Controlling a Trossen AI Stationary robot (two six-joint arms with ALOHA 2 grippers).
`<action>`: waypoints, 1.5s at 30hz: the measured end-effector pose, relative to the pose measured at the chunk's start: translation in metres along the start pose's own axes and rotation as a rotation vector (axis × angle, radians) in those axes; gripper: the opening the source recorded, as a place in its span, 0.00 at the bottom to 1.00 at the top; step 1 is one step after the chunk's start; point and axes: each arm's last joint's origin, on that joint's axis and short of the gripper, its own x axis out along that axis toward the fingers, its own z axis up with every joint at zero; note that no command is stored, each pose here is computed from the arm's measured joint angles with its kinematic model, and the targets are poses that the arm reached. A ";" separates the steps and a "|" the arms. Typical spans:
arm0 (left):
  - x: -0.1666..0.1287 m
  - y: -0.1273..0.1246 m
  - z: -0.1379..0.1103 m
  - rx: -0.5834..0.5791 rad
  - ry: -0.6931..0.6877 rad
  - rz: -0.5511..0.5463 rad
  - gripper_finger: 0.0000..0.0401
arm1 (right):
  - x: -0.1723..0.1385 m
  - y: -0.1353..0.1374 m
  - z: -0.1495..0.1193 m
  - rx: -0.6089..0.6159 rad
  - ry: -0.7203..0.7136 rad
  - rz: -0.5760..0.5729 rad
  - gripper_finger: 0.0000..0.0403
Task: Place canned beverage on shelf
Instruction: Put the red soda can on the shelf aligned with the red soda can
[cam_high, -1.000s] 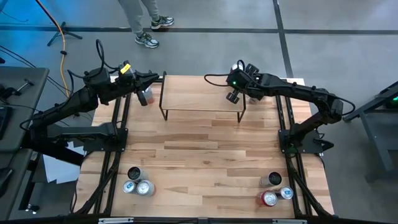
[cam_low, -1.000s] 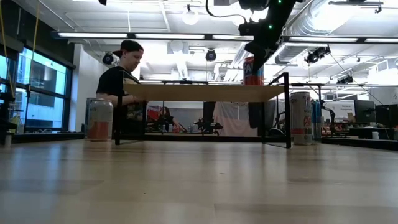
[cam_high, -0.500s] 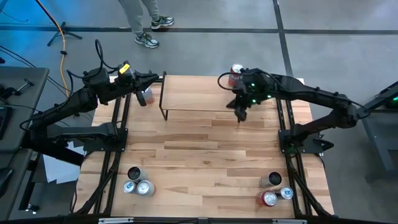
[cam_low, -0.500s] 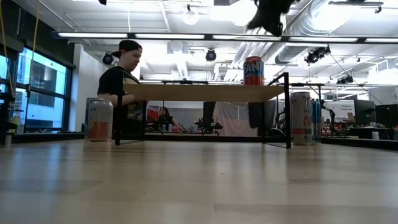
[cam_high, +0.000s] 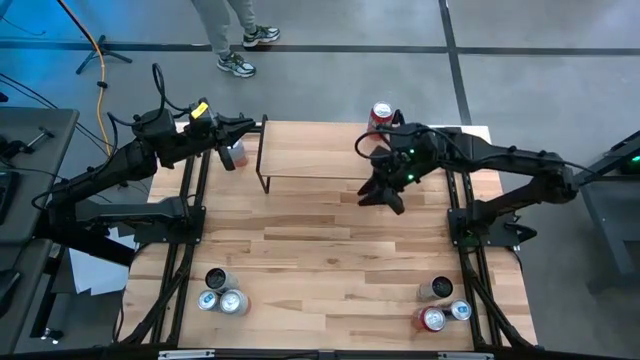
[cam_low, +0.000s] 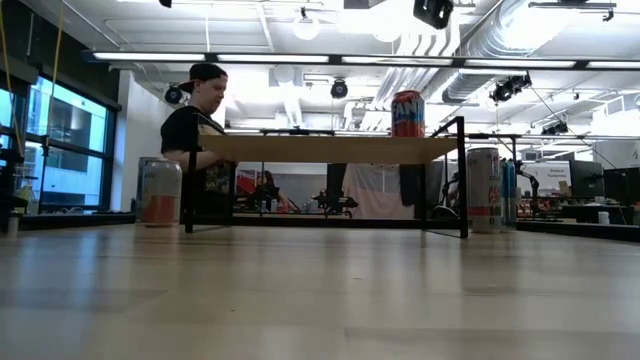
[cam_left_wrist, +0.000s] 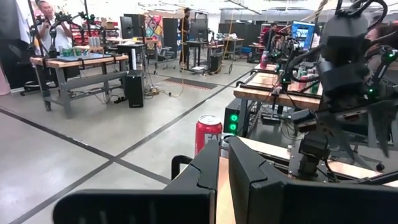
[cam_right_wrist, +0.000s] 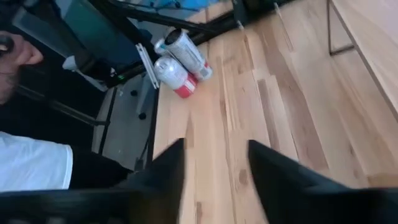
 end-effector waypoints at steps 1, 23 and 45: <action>0.000 0.000 0.000 0.000 0.000 0.000 0.00 | 0.001 0.001 0.000 -0.004 0.000 0.003 0.51; 0.000 0.000 0.000 -0.036 0.000 0.001 0.00 | 0.005 0.019 -0.008 0.080 0.089 0.155 0.96; 0.000 0.000 0.005 0.005 -0.053 -0.001 0.00 | 0.040 0.152 -0.154 0.339 0.708 -0.150 0.96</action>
